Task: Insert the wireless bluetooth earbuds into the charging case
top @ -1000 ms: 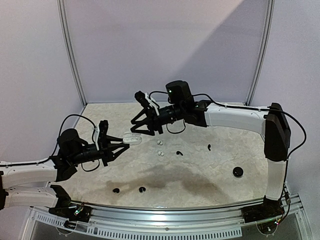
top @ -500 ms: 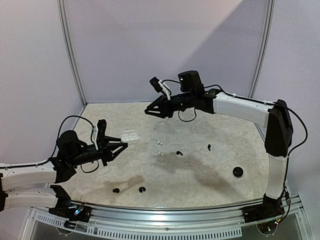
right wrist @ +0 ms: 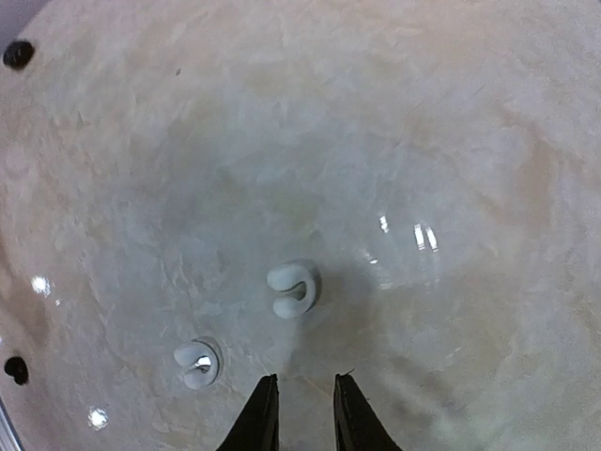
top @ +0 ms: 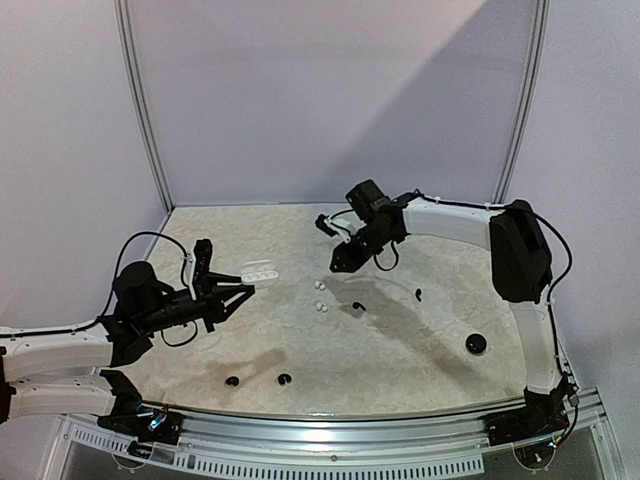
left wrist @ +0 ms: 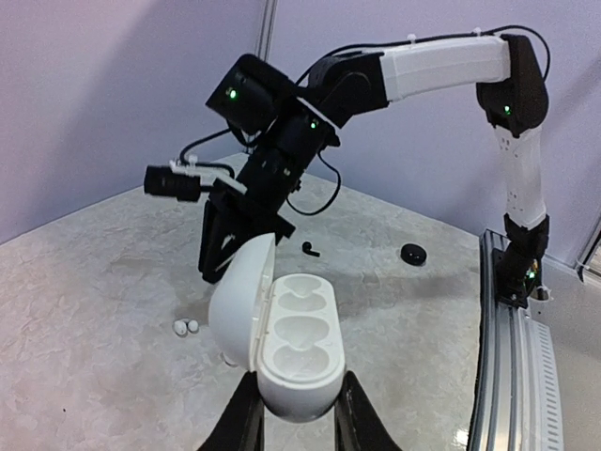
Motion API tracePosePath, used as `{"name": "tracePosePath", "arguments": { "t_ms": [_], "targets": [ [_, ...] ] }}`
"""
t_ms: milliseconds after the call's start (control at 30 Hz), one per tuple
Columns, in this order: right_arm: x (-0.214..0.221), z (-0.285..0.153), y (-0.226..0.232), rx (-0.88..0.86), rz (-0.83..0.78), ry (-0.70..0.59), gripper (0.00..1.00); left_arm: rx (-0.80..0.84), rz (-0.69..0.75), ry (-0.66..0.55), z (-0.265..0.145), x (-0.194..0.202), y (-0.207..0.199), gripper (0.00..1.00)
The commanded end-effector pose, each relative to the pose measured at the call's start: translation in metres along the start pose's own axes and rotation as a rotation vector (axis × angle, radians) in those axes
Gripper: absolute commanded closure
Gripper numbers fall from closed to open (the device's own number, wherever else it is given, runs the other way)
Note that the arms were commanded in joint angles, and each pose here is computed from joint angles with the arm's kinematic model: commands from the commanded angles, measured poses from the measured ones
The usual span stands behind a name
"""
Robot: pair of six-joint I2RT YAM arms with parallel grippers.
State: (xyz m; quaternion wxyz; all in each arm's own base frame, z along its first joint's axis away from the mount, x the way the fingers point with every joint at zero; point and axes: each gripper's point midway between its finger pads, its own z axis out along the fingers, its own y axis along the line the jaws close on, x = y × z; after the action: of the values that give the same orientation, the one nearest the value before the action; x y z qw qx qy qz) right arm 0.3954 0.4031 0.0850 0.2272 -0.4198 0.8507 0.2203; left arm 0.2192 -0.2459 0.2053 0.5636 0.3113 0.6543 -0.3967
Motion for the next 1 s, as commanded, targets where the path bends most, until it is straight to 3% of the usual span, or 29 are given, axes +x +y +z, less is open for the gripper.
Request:
{"name": "tracePosePath", "arguments": {
  "t_ms": [0,467,967],
  "targets": [
    [0.028,0.023,0.027,-0.001,-0.174,0.111,0.81,-0.011,0.009,0.001,-0.002,0.003,0.003,1.00],
    [0.048,0.057,0.033,-0.053,-0.177,0.159,0.87,-0.006,0.022,0.000,-0.002,0.002,0.002,1.00],
    [0.060,0.051,0.061,-0.173,-0.188,0.195,0.86,-0.003,0.043,0.005,-0.003,0.004,0.001,1.00]
  ]
}}
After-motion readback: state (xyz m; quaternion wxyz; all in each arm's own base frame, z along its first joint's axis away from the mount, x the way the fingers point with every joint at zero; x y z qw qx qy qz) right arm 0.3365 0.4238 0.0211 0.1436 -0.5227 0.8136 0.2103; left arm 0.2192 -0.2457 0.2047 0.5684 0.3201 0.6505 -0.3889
